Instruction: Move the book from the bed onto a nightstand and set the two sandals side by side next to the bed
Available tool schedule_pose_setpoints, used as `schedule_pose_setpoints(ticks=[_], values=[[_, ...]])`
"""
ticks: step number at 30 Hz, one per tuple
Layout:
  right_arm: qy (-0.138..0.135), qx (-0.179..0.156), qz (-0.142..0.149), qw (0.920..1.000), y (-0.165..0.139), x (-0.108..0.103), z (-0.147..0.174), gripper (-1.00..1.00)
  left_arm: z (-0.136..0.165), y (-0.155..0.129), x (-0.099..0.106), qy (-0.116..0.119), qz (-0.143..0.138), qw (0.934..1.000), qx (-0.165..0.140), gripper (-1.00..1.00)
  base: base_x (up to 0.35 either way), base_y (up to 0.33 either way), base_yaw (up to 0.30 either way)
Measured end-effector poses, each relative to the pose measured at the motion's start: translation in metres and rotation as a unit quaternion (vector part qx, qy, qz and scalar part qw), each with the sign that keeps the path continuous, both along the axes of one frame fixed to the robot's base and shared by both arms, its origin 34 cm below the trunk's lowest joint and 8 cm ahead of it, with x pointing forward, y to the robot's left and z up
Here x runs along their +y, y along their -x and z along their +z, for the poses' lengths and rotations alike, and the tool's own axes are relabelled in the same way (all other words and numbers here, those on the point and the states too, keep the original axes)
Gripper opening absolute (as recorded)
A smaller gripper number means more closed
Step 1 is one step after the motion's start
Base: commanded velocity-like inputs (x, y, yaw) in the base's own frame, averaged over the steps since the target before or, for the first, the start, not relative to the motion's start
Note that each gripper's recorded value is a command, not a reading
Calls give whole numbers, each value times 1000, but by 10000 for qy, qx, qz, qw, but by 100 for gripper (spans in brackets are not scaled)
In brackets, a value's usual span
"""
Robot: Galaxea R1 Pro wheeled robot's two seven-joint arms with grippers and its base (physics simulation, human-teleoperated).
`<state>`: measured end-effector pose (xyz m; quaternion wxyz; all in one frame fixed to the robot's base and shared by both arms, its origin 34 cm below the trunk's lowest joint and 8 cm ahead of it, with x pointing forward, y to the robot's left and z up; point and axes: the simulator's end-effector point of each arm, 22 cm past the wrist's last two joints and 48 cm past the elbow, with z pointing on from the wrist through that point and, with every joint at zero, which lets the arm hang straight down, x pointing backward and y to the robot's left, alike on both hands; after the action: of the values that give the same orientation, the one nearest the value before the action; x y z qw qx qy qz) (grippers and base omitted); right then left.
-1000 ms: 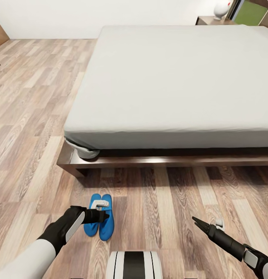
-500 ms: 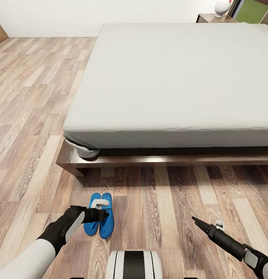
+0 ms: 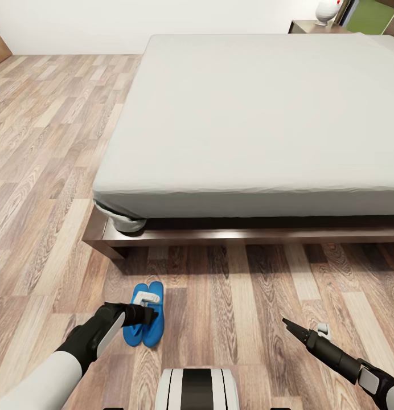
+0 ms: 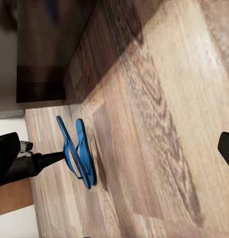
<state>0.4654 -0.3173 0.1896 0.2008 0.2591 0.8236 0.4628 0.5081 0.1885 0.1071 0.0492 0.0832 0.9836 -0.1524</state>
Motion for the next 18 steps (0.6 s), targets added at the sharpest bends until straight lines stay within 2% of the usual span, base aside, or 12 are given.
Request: schedule_pose_setpoints(ticks=[6,11,18], values=[[2,3,-8,10000,0,0,0,100,1,-4,-1,6,-23,10000,-90,-100,0,0,0],[3,4,-9,10000,0,0,0,100,4,-8,-15,109,-23,9998,-145,-100,0,0,0],[3,8,-3,10000,1,0,0,100,5,-9,-19,133,-30,9998,-159,-100,0,0,0]])
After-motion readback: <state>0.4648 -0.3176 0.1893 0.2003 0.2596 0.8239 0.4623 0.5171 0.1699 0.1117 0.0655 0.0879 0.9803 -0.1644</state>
